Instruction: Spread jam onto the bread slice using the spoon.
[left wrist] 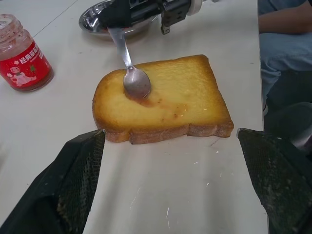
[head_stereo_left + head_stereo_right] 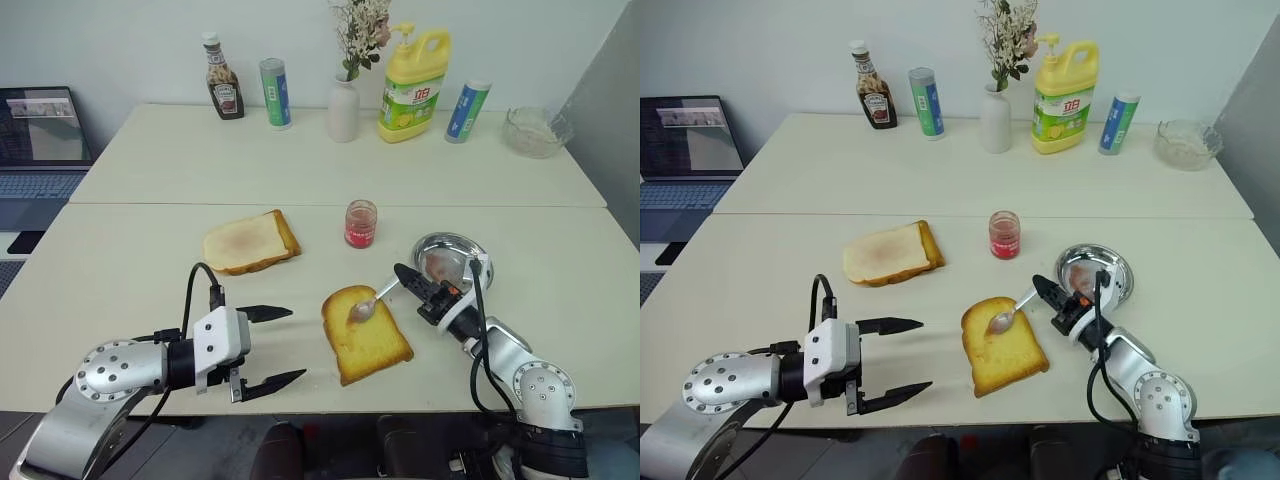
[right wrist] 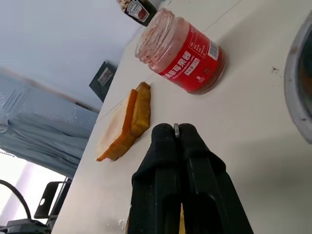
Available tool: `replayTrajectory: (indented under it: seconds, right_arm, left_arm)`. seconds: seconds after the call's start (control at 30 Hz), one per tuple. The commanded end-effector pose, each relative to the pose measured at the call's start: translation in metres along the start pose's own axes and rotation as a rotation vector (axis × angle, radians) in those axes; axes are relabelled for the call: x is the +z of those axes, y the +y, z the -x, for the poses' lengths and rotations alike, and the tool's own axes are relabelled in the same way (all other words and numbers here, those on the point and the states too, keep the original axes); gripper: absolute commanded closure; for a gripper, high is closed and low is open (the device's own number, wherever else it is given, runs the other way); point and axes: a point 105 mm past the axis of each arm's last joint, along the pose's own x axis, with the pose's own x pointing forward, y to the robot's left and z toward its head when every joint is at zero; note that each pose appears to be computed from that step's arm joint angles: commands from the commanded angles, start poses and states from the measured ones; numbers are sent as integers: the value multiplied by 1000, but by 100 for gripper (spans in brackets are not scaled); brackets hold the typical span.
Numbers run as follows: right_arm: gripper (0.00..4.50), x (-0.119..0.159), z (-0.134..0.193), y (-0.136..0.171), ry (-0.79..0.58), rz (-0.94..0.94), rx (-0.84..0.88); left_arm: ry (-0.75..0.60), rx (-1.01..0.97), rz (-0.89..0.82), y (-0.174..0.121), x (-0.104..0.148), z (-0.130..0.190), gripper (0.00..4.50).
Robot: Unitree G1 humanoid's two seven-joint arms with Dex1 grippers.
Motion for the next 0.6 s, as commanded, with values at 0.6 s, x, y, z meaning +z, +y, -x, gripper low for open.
replayTrajectory:
  seconds: [0.6]
  right_arm:
    - [447,23,-7,10,-53,-35,0]
  left_arm:
    - [11,36,-22,0,1,12,0]
